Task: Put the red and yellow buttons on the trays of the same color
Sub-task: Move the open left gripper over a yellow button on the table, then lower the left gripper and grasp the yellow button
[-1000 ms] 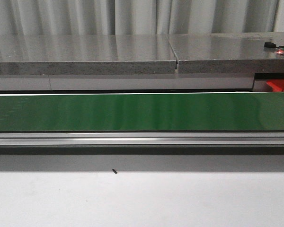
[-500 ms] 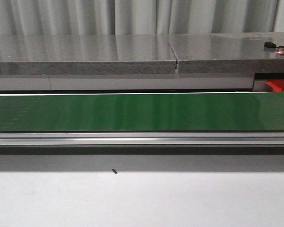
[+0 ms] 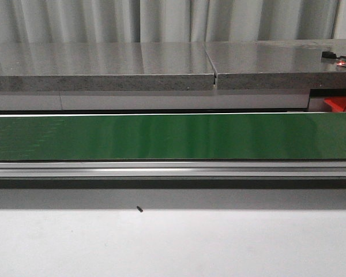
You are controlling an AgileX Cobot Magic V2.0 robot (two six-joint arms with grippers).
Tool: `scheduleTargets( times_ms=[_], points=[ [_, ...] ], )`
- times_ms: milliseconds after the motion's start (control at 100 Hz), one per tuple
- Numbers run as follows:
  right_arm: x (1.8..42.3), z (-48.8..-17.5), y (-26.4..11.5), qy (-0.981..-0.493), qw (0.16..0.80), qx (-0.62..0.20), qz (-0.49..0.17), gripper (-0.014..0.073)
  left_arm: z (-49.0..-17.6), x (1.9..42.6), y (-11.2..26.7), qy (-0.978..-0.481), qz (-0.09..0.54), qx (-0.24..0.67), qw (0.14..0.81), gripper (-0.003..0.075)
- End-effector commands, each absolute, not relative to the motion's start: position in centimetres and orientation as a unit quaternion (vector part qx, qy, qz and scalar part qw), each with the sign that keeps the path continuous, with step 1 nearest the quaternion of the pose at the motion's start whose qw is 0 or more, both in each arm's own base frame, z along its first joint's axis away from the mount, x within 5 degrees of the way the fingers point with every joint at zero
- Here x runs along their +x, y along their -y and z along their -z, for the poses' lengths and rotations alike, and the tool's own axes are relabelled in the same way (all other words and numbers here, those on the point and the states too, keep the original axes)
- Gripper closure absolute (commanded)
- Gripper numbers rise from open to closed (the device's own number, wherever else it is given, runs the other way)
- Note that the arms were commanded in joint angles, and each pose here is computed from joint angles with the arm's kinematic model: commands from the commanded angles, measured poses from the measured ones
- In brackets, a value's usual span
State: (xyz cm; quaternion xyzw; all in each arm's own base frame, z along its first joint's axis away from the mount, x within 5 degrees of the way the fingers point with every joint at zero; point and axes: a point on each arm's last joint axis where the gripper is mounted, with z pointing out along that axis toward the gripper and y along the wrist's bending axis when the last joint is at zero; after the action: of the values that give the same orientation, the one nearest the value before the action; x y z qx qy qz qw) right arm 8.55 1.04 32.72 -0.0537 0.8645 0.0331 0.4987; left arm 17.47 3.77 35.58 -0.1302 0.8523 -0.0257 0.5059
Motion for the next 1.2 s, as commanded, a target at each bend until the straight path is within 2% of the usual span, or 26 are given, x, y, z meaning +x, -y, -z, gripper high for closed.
scheduleTargets(
  times_ms=[0, 220, 490, 810, 1190],
  points=[
    [8.8, -34.0, -0.9, -0.843, 0.535, -0.050, -0.029, 0.0664, -38.5, 20.0, -5.0, -0.827, 0.021, -0.147, 0.542, 0.0209],
    [8.8, -34.0, -0.9, -0.843, 0.535, -0.050, -0.029, 0.0664, -39.3, 26.5, -8.8, -0.853, 0.019, -0.171, 0.493, 0.0209],
    [8.8, -34.0, -0.9, -0.843, 0.535, -0.050, -0.029, 0.0664, -36.3, 32.7, -12.9, -0.886, 0.002, -0.188, 0.424, 0.0209],
    [8.8, -34.0, -0.9, -0.843, 0.535, -0.050, -0.029, 0.0664, -31.7, 36.0, -15.2, -0.908, -0.042, -0.181, 0.376, 0.0209],
    [8.8, -34.0, -0.9, -0.843, 0.535, -0.050, -0.029, 0.0664, -27.2, 38.4, -16.4, -0.915, -0.045, -0.185, 0.356, 0.0209]
  ],
)
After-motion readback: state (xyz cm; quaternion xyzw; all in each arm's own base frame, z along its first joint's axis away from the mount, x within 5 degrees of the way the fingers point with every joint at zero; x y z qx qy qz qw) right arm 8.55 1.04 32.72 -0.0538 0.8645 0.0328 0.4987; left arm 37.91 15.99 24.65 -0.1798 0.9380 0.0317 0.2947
